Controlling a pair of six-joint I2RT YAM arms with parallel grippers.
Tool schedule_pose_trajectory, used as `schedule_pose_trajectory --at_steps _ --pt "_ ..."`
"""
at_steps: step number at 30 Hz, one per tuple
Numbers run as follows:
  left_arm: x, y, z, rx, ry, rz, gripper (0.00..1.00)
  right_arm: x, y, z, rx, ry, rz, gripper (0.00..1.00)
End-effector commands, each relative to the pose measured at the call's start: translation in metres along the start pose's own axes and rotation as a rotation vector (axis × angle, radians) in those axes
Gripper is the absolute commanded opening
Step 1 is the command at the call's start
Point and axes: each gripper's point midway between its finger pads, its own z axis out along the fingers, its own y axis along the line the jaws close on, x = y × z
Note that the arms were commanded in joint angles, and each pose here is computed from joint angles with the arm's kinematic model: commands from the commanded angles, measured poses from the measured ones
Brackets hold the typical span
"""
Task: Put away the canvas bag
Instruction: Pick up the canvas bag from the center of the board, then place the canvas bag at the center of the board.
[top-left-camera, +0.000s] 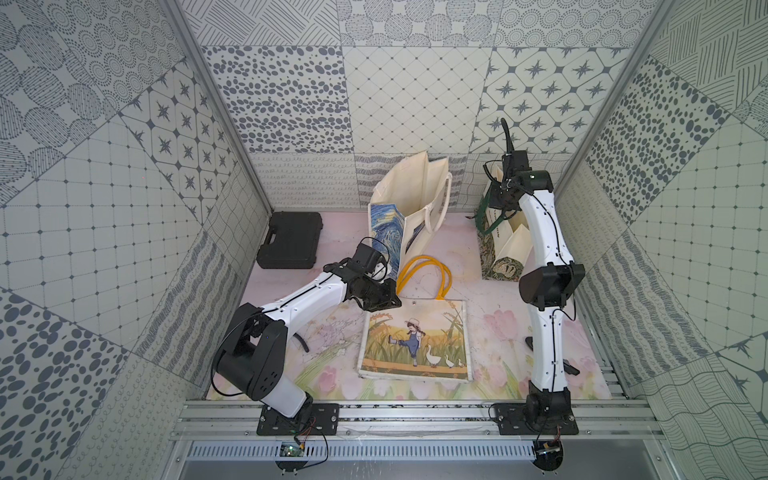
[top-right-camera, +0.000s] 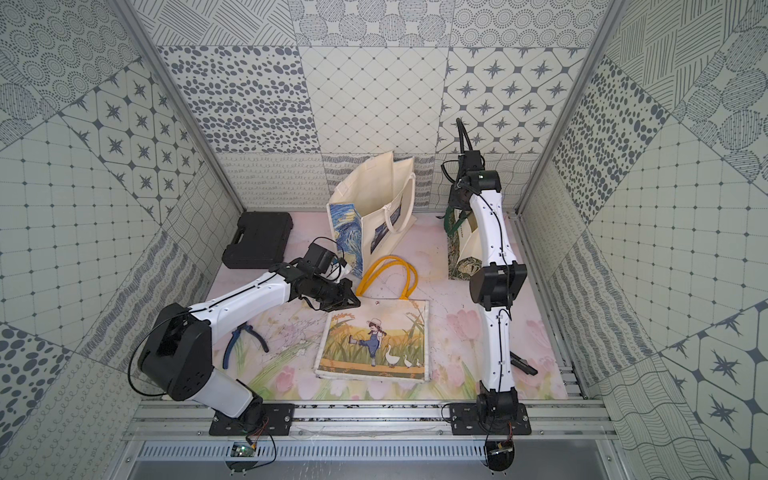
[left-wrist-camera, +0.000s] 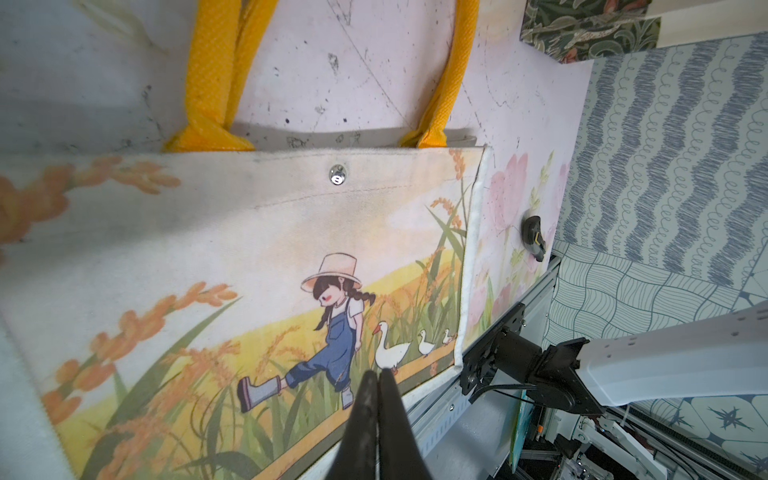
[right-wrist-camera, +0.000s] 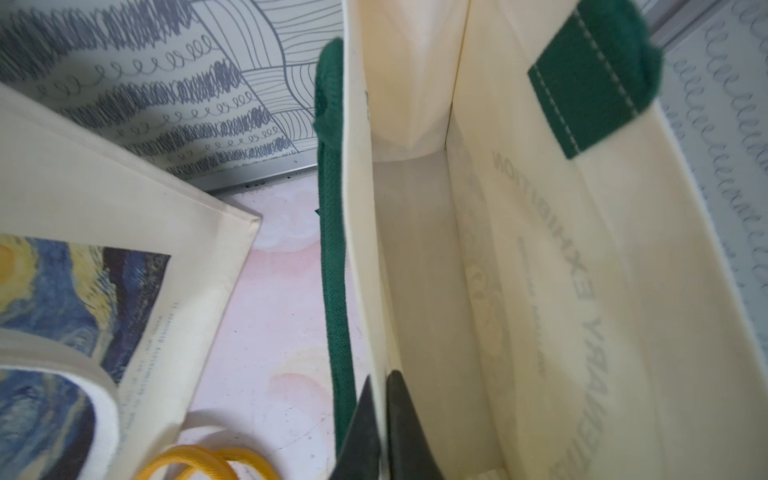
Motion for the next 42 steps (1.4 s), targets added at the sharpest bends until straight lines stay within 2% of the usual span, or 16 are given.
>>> schedule_pose_trajectory --at_steps 1,6,12,19,23,27,30,32,35,37,38,40,42 --pt "-0.001 -0.004 0.001 0.029 -0.001 0.031 0.06 -0.011 0.001 -0.007 -0.008 -0.045 0.000 0.00" --pt "0.000 -0.006 -0.001 0.035 -0.003 0.027 0.04 -0.020 -0.006 -0.026 0.017 -0.084 -0.015 0.00" --pt "0.002 -0.008 -0.008 0.037 -0.024 0.041 0.04 -0.024 -0.008 -0.062 0.013 -0.117 -0.100 0.00" --pt "-0.005 -0.019 -0.025 0.057 -0.076 0.059 0.03 -0.002 0.005 -0.106 0.008 -0.121 -0.236 0.00" --pt "-0.008 -0.029 -0.036 0.073 -0.095 0.073 0.02 0.016 0.017 -0.141 0.004 -0.162 -0.389 0.00" --pt "-0.006 -0.036 -0.048 0.083 -0.112 0.097 0.02 0.062 0.041 -0.171 -0.065 -0.172 -0.703 0.00" --pt "-0.002 -0.038 -0.056 0.083 -0.123 0.107 0.02 0.094 0.039 -0.186 -0.049 -0.173 -0.867 0.00" --pt "0.001 -0.038 -0.060 0.080 -0.128 0.111 0.02 0.120 0.040 -0.199 -0.117 -0.172 -0.997 0.00" --pt "0.006 -0.037 -0.066 0.071 -0.140 0.119 0.02 0.165 0.058 -0.237 -0.388 -0.274 -1.198 0.00" --pt "0.008 -0.035 -0.070 0.065 -0.146 0.118 0.02 0.179 0.065 -0.260 -0.496 -0.379 -1.203 0.00" --pt "0.009 -0.035 -0.071 0.063 -0.148 0.118 0.02 0.189 0.067 -0.267 -0.549 -0.384 -1.216 0.00" --pt "0.010 -0.035 -0.074 0.062 -0.155 0.117 0.02 0.209 0.065 -0.270 -0.613 -0.309 -1.257 0.00" --pt "0.010 -0.036 -0.077 0.063 -0.164 0.113 0.02 0.227 0.068 -0.266 -0.626 -0.270 -1.336 0.00"
